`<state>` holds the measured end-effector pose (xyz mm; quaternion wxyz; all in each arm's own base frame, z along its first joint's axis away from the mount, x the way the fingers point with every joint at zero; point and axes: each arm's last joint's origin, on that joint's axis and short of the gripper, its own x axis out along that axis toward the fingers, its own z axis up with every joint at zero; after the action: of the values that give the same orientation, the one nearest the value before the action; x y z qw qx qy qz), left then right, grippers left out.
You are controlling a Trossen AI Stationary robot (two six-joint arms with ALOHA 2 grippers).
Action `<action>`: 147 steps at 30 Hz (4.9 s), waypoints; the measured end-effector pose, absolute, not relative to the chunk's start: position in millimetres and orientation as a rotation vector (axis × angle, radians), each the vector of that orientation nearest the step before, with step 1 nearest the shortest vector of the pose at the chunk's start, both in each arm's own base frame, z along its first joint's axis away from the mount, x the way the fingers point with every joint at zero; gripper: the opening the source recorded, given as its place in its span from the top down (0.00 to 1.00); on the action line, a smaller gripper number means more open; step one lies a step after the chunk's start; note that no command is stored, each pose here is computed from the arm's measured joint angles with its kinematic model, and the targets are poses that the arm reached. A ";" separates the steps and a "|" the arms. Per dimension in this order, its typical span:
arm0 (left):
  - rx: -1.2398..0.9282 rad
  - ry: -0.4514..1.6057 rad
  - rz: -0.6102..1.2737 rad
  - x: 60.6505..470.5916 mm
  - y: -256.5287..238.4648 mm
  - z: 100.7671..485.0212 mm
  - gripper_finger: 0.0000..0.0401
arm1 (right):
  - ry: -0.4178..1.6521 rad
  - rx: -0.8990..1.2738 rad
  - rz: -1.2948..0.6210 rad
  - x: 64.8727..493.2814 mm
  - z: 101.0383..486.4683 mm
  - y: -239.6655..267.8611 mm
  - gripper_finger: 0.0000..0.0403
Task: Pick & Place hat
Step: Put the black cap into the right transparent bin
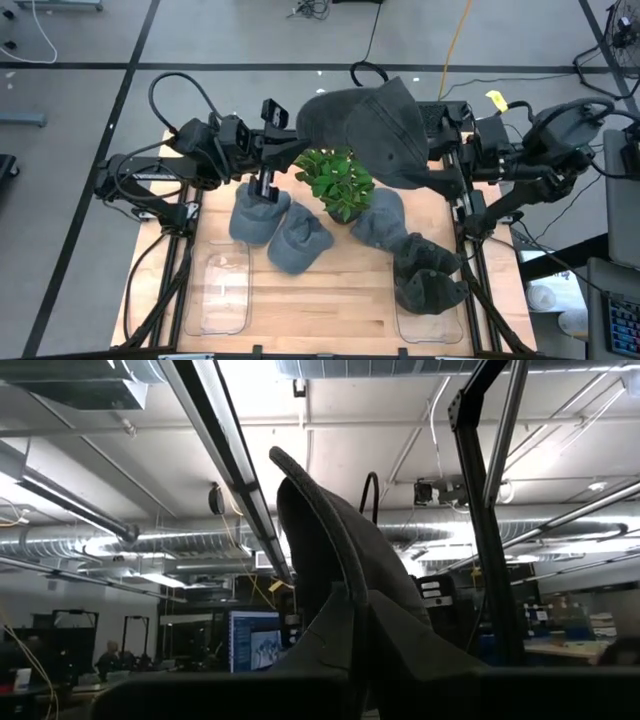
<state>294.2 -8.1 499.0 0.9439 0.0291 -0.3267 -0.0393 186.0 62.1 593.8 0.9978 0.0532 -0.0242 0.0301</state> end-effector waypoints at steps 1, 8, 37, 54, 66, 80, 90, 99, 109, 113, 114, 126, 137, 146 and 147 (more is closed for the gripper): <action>0.059 -0.666 -0.080 294.2 -8.1 499.0 0.97 | -0.050 0.113 0.061 185.1 594.1 61.8 0.77; 0.044 -0.699 -0.085 292.1 -7.9 501.5 0.95 | -0.046 0.125 0.062 176.3 595.2 58.5 0.94; -0.442 -0.366 -0.376 304.0 -4.6 481.5 0.56 | 0.415 0.330 0.514 116.0 565.9 69.6 0.94; -0.608 -0.225 -0.425 307.3 -5.6 472.6 0.56 | 0.848 0.405 0.762 137.8 535.0 136.2 0.94; -0.671 -0.211 -0.437 307.3 -5.7 472.6 0.56 | 1.089 0.191 0.734 145.1 496.9 182.7 0.94; -0.674 -0.210 -0.438 307.2 -6.3 472.7 0.56 | 1.345 -0.038 0.636 157.8 417.7 212.5 0.94; -0.692 -0.206 -0.443 307.2 -6.7 472.6 0.56 | 1.358 -0.033 0.664 171.8 377.5 228.7 0.94; -0.685 -0.198 -0.461 307.0 -7.2 472.6 0.56 | 1.279 -0.014 0.692 181.9 377.6 230.6 0.94; -0.685 -0.193 -0.472 306.9 -8.8 472.6 0.56 | 1.339 -0.127 0.632 182.7 346.7 228.3 0.94; -0.686 -0.193 -0.472 306.9 -8.8 472.6 0.56 | 1.389 -0.160 0.610 182.7 328.5 226.2 0.94; -0.686 -0.193 -0.472 306.9 -8.8 472.6 0.56 | 1.399 -0.169 0.608 182.5 325.2 225.8 0.94; -0.685 -0.193 -0.473 306.9 -8.8 472.6 0.56 | 1.420 -0.105 0.548 182.4 323.2 213.4 0.86; -0.675 -0.173 -0.516 306.5 -10.1 472.2 0.56 | 1.099 0.164 0.740 156.4 388.2 180.8 0.66; -0.673 -0.176 -0.509 306.6 -7.9 472.2 0.56 | 0.999 0.283 0.804 165.4 389.5 215.1 0.87; -0.673 -0.176 -0.509 306.6 -7.8 472.2 0.56 | 1.017 0.292 0.814 166.1 387.1 219.5 0.92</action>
<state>306.6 -7.8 472.2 0.9085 -0.3264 -0.0854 -0.2465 166.1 219.5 387.1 0.7853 0.1355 0.4715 0.3776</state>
